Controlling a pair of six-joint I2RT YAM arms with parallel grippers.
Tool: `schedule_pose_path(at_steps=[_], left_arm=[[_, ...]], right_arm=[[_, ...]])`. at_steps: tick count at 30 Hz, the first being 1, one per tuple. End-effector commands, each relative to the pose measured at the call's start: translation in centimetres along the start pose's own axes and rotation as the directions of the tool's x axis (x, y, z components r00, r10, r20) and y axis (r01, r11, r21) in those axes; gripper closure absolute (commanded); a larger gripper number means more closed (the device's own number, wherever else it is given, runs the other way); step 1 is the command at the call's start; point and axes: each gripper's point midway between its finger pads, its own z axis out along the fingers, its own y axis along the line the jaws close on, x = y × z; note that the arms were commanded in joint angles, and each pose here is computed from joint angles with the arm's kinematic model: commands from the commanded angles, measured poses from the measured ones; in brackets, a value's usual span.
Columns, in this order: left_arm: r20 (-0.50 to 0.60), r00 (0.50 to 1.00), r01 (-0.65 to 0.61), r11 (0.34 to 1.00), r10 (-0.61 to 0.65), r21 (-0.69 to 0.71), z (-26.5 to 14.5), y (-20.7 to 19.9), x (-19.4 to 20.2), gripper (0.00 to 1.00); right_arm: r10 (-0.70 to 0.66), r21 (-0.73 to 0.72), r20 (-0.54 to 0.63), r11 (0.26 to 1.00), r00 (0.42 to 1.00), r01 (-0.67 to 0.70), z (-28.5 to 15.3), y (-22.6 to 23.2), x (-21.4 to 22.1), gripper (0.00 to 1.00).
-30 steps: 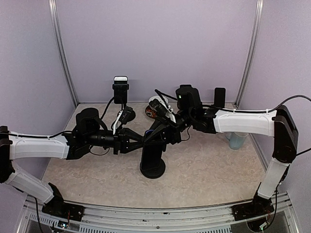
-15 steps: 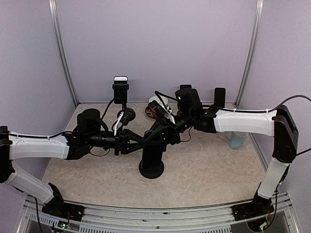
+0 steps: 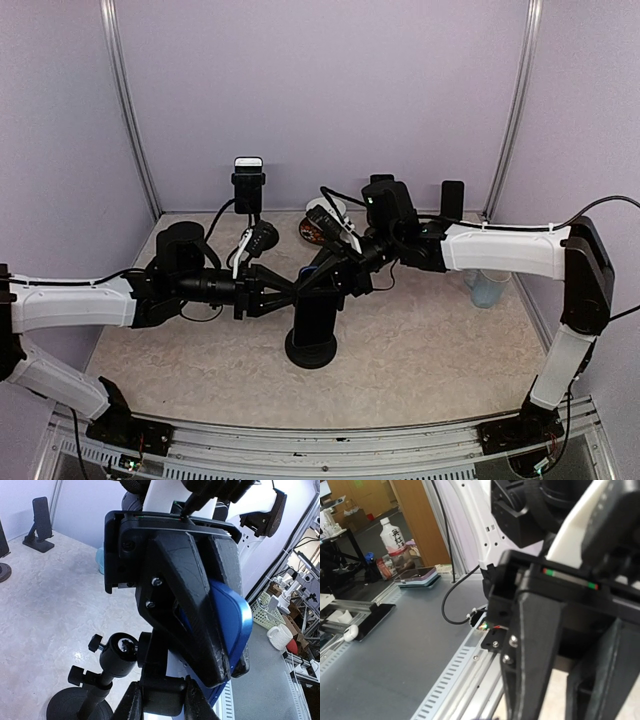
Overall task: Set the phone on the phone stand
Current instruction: Install the phone on the phone stand.
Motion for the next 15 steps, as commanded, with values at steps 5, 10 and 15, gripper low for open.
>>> schedule_pose_path(at_steps=[5,10,15], left_arm=[[0.16,0.971,-0.19,0.98,0.179,0.06,-2.33,-3.77,-6.11,1.0],[0.164,0.97,-0.188,0.981,0.178,0.044,-2.61,-3.66,-6.02,1.0],[0.173,0.968,-0.19,0.981,0.183,0.027,-2.99,-3.67,-6.18,1.0]], right_arm=[[0.077,0.092,-0.028,0.993,0.997,-0.074,-2.28,-2.21,1.77,1.0],[0.081,0.098,-0.028,0.992,0.996,-0.078,-2.48,-2.23,1.84,1.0],[0.091,0.099,-0.03,0.991,0.995,-0.088,-2.5,-2.23,2.13,1.0]])
